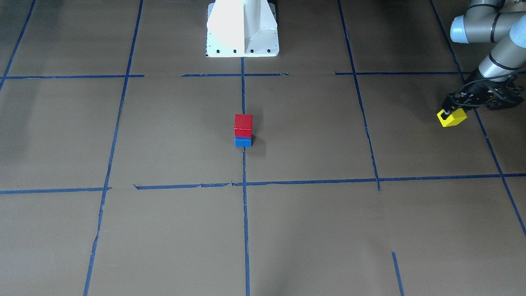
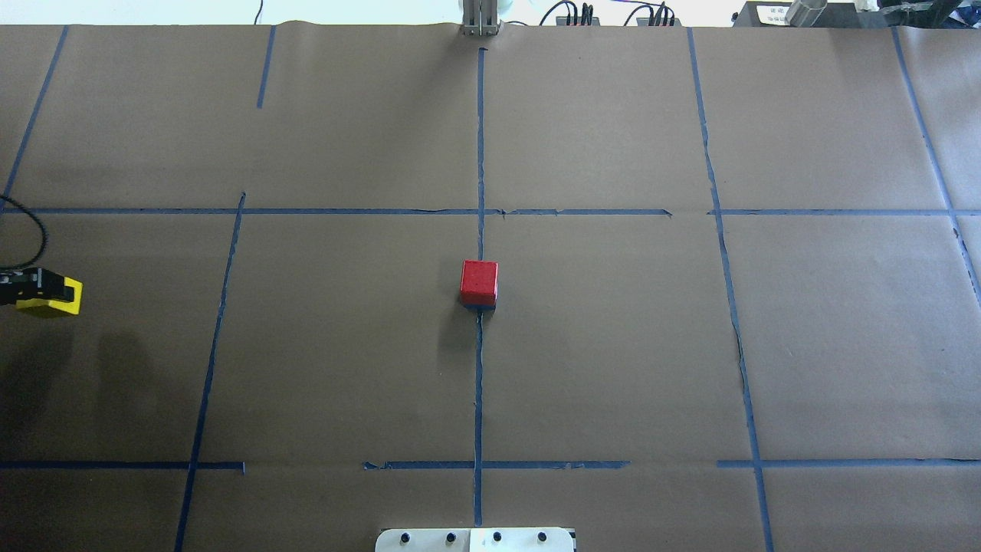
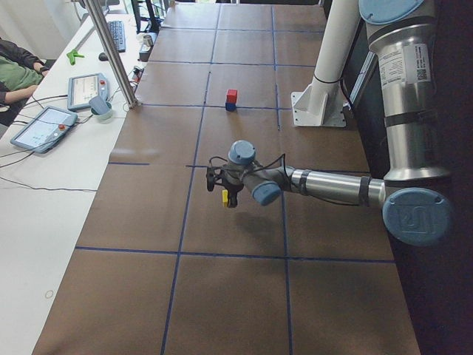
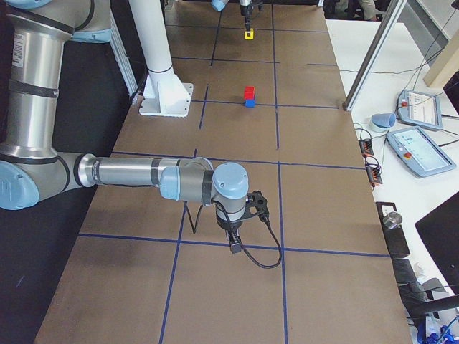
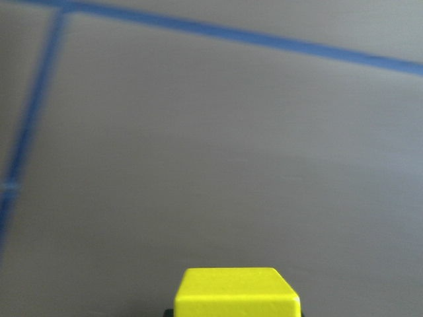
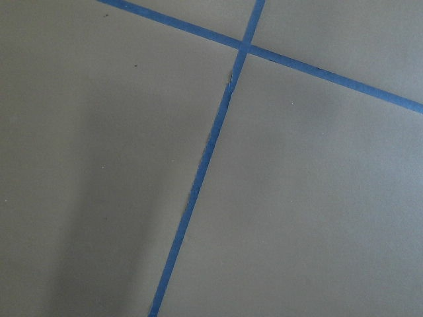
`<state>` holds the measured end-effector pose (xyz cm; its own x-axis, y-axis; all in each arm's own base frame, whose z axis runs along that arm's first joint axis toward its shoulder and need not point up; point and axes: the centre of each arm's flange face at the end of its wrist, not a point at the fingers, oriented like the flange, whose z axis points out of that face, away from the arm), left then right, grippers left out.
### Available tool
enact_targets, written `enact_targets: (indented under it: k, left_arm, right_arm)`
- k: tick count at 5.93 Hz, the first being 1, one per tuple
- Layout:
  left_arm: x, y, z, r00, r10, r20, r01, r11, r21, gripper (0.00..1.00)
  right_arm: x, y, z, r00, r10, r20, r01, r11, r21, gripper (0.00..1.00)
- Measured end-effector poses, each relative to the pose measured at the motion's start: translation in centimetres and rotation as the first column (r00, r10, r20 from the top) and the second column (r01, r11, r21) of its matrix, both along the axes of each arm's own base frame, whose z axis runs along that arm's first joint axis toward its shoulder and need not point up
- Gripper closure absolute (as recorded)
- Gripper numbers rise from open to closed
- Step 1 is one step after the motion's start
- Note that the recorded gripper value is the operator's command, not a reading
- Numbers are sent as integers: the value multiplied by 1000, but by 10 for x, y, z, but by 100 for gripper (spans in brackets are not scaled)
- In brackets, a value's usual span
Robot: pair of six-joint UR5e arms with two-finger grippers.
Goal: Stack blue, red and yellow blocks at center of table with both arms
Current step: 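Carry the yellow cube with the left gripper above the red cube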
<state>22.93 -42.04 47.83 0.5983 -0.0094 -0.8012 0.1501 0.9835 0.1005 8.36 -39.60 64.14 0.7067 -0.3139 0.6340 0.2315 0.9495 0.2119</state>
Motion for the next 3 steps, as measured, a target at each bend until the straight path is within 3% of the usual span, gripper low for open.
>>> enact_targets:
  k: [2, 3]
  left_arm:
    - [98, -33, -169, 994, 100, -40, -97, 994, 53, 100]
    - [144, -31, -248, 991, 134, -17, -133, 990, 53, 100]
  right_arm:
    - [0, 0, 0, 1000, 1, 0, -1, 1000, -1, 0]
    - [0, 0, 0, 1000, 1, 0, -1, 1000, -2, 0]
